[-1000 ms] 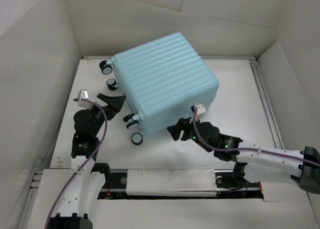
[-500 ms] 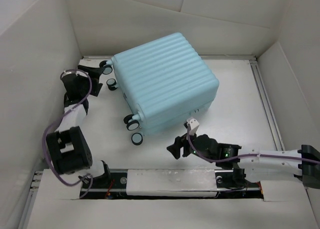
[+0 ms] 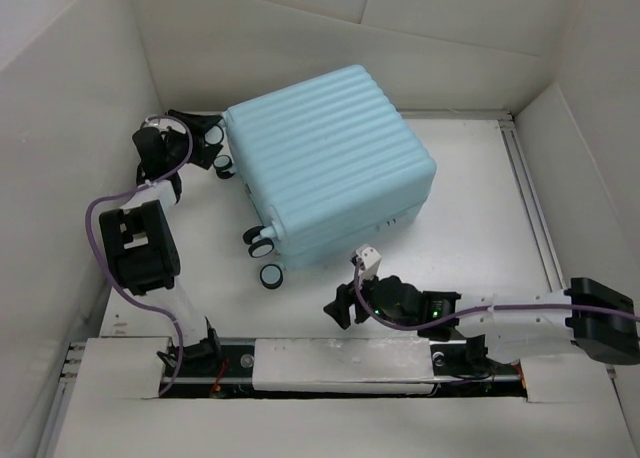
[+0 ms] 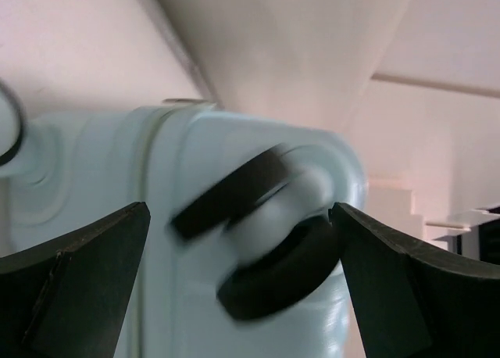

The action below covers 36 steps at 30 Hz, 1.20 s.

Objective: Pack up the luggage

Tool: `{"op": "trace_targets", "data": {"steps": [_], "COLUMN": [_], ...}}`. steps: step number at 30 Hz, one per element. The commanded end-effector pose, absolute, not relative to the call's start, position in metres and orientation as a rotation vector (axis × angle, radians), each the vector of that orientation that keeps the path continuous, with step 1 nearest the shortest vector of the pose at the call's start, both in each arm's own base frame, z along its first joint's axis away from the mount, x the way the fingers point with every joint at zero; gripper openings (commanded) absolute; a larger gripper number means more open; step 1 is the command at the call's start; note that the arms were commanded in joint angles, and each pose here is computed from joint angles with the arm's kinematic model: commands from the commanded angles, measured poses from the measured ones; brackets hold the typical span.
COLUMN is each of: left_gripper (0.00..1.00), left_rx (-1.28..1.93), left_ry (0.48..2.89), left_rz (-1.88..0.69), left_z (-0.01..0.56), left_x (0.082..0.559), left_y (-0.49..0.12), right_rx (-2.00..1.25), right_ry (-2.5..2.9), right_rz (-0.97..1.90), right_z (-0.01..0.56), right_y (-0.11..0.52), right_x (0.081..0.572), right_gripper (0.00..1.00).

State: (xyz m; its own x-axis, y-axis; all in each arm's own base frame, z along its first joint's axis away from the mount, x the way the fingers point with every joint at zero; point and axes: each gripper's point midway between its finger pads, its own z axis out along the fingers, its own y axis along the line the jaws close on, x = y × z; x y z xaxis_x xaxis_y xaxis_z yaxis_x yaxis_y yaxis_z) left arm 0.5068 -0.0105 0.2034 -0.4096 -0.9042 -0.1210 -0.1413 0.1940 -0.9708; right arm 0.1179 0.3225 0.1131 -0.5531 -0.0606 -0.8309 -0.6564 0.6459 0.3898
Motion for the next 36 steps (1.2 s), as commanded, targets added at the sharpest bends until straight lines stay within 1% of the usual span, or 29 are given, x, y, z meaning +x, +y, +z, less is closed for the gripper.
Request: {"op": "trace_targets", "data": {"steps": [1,4,7,11,14,17,18,19,20,21,22,23,24,26,27,29,31,33,34,35,36], "left_gripper": [1.0,1.0,1.0,1.0,0.95,0.75,0.71,0.67,0.52,0.46,0.42,0.37,0.19,0.03,0.0,0.0,0.0,0.0,0.0,0.0,0.0], "left_rx": [-0.816,-0.787,-0.82,-0.834,-0.843,-0.821,-0.809,-0.804,-0.79,-0.788,-0.791,-0.772,-0.782,-0.781,-0.783,-0.739,-0.739,-0.719,-0.756,-0.738,-0.732], "left_ry": [1.539,1.485,1.499,1.493,1.489,1.482,1.469,1.467,1.46,1.462,1.451,1.449,1.446,1.446,1.455,1.449,1.464,1.464,1.487,1.482,1.49], "left_rz": [-1.338,-1.37,-1.393,-1.407,-1.417,-1.445,-1.467,-1.485,-1.5,-1.519,-1.533,-1.54,-1.55,-1.55,-1.541,-1.519,-1.501,-1.487,-1.488,-1.481,-1.488], "left_z": [0.274,0.284,0.271,0.269,0.265,0.267,0.27,0.269,0.273,0.272,0.272,0.275,0.272,0.273,0.268,0.278,0.272,0.277,0.263,0.262,0.259], "left_x": [0.522,0.525,0.529,0.541,0.545,0.548,0.548,0.549,0.548,0.546,0.547,0.547,0.548,0.546,0.545,0.538,0.531,0.518,0.51,0.503,0.495], "left_y": [-0.007,-0.006,-0.006,0.005,0.006,0.0,-0.005,-0.011,-0.012,-0.019,-0.019,-0.024,-0.024,-0.024,-0.025,-0.026,-0.028,-0.03,-0.032,-0.034,-0.037], "right_rx": [-0.575,-0.6,-0.605,-0.591,-0.568,-0.523,-0.515,-0.499,-0.5,-0.493,-0.48,-0.47,-0.465,-0.439,-0.44,-0.414,-0.392,-0.384,-0.377,-0.355,-0.357], "right_ry": [1.974,1.983,1.991,1.982,1.97,1.948,1.946,1.937,1.93,1.929,1.92,1.921,1.915,1.917,1.918,1.912,1.906,1.903,1.884,1.869,1.853], "right_rz": [0.975,0.981,0.973,0.97,0.933,0.886,0.878,0.873,0.857,0.85,0.848,0.841,0.849,0.832,0.83,0.84,0.843,0.839,0.846,0.808,0.82], "right_z": [0.123,0.119,0.117,0.121,0.123,0.128,0.129,0.133,0.135,0.135,0.139,0.139,0.143,0.143,0.141,0.145,0.147,0.15,0.158,0.163,0.173], "right_y": [0.34,0.347,0.349,0.351,0.346,0.344,0.343,0.344,0.344,0.343,0.344,0.342,0.342,0.338,0.336,0.332,0.326,0.319,0.32,0.311,0.313], "right_x": [0.113,0.109,0.109,0.112,0.118,0.129,0.131,0.133,0.136,0.137,0.139,0.143,0.143,0.152,0.151,0.153,0.159,0.172,0.18,0.199,0.207], "right_gripper": [0.75,0.75,0.75,0.75,0.75,0.73,0.73,0.71,0.66,0.61,0.54,0.4,0.34,0.24,0.19,0.18,0.18,0.18,0.16,0.15,0.13]}}
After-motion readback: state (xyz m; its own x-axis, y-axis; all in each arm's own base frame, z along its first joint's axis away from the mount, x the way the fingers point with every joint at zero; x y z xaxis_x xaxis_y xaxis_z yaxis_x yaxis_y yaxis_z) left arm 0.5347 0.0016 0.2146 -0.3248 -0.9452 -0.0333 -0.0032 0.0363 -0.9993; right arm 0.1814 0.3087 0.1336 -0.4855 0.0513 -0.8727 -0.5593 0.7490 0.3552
